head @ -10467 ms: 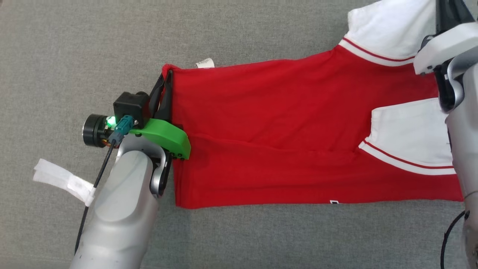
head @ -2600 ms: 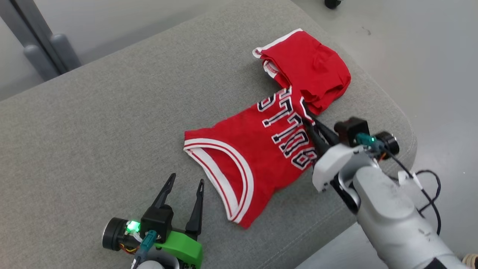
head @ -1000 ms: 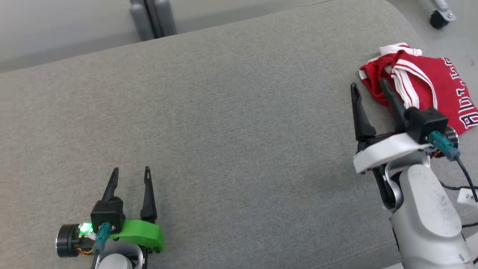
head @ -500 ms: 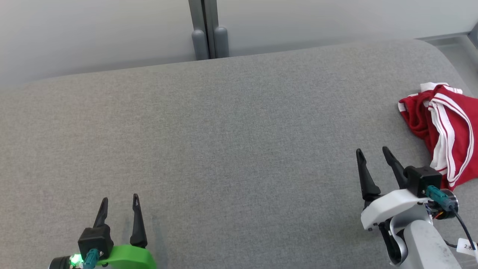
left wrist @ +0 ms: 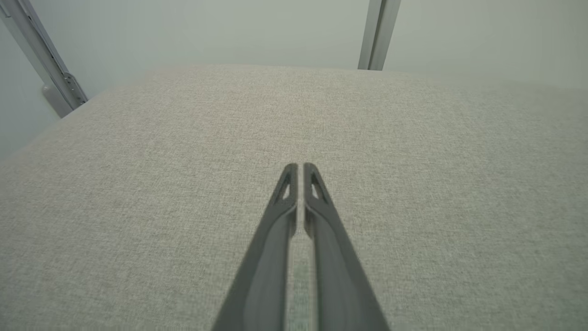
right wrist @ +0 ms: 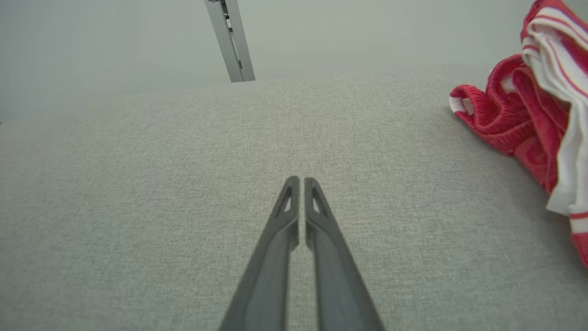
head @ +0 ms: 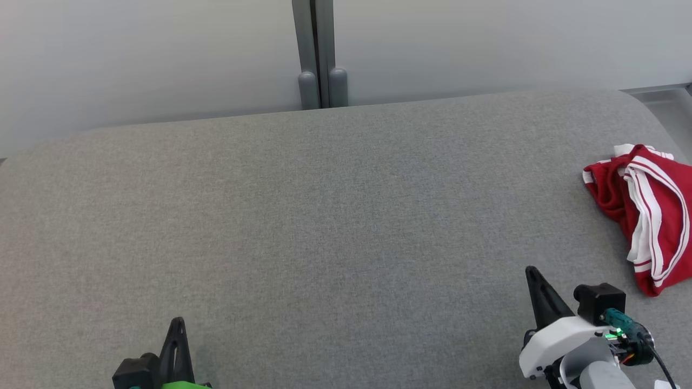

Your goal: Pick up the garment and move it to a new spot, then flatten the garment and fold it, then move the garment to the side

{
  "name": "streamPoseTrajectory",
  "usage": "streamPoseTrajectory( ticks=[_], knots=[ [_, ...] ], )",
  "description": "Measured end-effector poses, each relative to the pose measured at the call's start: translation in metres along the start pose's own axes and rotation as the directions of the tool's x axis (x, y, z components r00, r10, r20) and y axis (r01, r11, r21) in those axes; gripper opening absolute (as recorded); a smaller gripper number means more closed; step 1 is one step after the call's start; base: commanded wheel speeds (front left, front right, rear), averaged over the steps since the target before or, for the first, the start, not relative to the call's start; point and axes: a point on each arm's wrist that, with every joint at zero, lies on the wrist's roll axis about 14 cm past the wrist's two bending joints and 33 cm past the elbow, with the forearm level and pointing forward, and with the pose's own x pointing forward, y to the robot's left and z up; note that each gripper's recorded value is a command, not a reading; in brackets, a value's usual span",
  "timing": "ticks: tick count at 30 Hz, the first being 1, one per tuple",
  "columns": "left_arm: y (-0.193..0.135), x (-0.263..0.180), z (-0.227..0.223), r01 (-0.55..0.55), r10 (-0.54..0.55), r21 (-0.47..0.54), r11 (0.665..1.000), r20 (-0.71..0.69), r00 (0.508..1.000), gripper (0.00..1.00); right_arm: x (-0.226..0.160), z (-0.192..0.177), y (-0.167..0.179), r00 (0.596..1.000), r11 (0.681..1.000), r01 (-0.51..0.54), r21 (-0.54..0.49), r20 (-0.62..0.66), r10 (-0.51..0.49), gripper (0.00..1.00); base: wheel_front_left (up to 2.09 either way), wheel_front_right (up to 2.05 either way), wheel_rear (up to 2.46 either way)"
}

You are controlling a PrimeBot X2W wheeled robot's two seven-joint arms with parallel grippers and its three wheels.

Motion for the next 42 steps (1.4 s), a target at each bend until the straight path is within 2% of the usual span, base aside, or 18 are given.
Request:
streamPoseTrajectory(
  ticks=[8,17,27,42],
  knots=[
    [0.007,0.0,-0.006,-0.042,0.035,-0.145,0.989,-0.044,0.998,0.0,-0.001,-0.002,-0.008,0.999,0.989,0.046,0.143,-0.019,-0.044,0.0,0.0,0.0,0.0],
    [0.012,0.004,-0.001,-0.067,0.054,-0.302,0.951,-0.052,0.997,0.0,0.0,0.006,-0.012,0.997,0.952,0.069,0.298,-0.005,-0.071,0.0,0.0,0.0,0.0],
    [0.014,0.01,0.005,-0.079,0.06,-0.45,0.889,-0.055,0.997,0.0,-0.001,0.01,-0.016,0.996,0.892,0.084,0.444,-0.004,-0.091,0.0,0.0,0.0,0.0],
    [0.015,0.017,0.016,-0.071,0.052,-0.632,0.772,-0.048,0.997,0.0,-0.001,0.016,-0.02,0.995,0.781,0.084,0.619,-0.004,-0.104,0.0,0.0,0.0,0.0]
  ],
)
